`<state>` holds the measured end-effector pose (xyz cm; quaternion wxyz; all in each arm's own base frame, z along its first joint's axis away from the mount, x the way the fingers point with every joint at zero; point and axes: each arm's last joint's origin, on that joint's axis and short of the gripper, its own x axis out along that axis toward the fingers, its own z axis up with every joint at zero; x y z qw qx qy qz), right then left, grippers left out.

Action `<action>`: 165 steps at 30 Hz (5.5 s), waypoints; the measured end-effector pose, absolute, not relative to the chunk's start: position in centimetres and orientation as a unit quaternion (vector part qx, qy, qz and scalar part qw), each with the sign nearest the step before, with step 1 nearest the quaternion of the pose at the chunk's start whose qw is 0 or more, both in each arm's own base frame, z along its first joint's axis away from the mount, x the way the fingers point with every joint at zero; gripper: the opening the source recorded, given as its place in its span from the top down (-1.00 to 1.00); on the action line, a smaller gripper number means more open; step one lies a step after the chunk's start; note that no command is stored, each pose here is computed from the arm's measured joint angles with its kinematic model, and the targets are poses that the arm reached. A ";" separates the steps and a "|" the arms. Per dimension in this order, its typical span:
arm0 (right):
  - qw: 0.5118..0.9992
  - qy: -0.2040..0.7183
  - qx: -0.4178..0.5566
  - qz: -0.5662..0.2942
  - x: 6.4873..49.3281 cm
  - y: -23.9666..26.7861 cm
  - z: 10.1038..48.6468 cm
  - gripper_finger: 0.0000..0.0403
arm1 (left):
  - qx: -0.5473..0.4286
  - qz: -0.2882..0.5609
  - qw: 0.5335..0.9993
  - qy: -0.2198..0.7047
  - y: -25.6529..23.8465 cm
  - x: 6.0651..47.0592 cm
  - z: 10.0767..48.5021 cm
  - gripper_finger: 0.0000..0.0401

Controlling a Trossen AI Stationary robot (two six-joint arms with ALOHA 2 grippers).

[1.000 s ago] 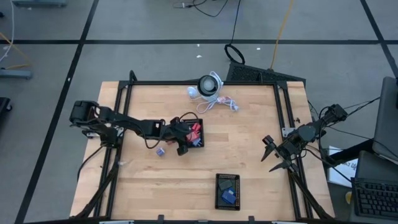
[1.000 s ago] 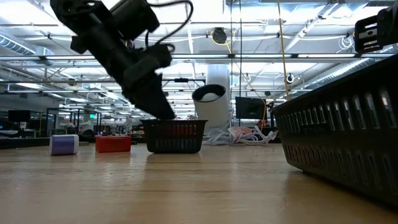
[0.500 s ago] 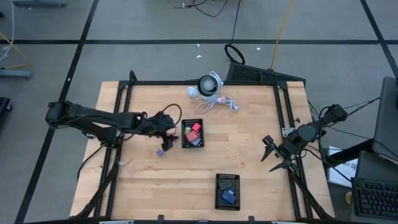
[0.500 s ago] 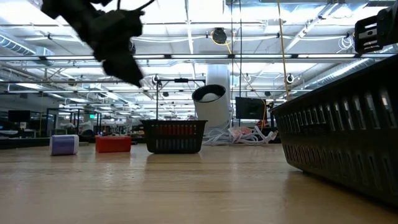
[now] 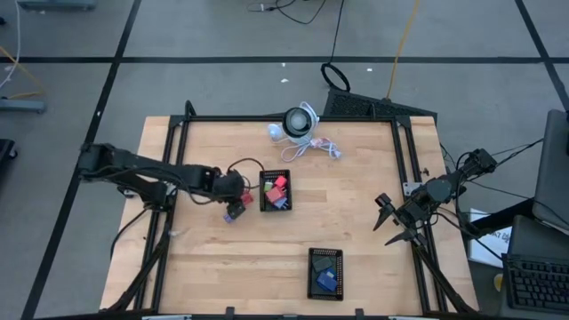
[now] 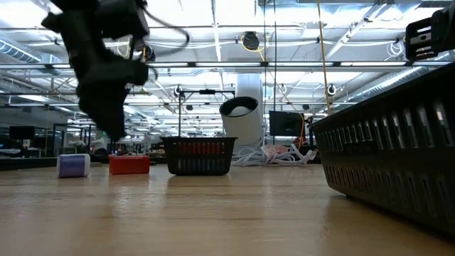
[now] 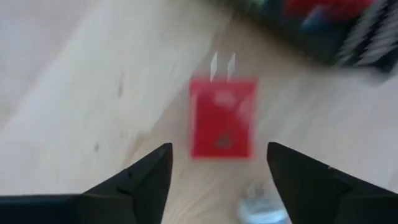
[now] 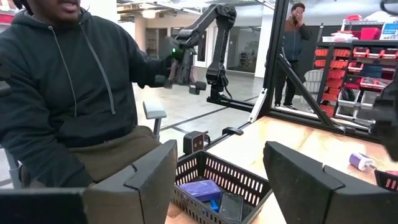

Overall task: Pick & Place Office items
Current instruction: Put the red charger into the top black basket

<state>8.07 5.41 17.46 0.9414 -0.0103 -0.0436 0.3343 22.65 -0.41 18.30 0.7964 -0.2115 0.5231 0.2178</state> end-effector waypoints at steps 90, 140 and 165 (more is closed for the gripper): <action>0.941 -0.043 -0.010 0.334 8.1 5.4 17.4 -0.15 | -0.130 0.210 0.807 0.536 -0.4 25.5 14.2 -0.75; 0.941 -0.043 -0.010 0.334 8.1 5.4 17.4 -0.13 | -0.019 0.202 0.923 0.326 -0.1 23.5 23.3 -0.03; 0.941 -0.043 -0.010 0.334 8.1 5.4 17.5 -0.15 | -0.119 -0.124 0.980 0.099 -3.2 25.9 28.5 -0.03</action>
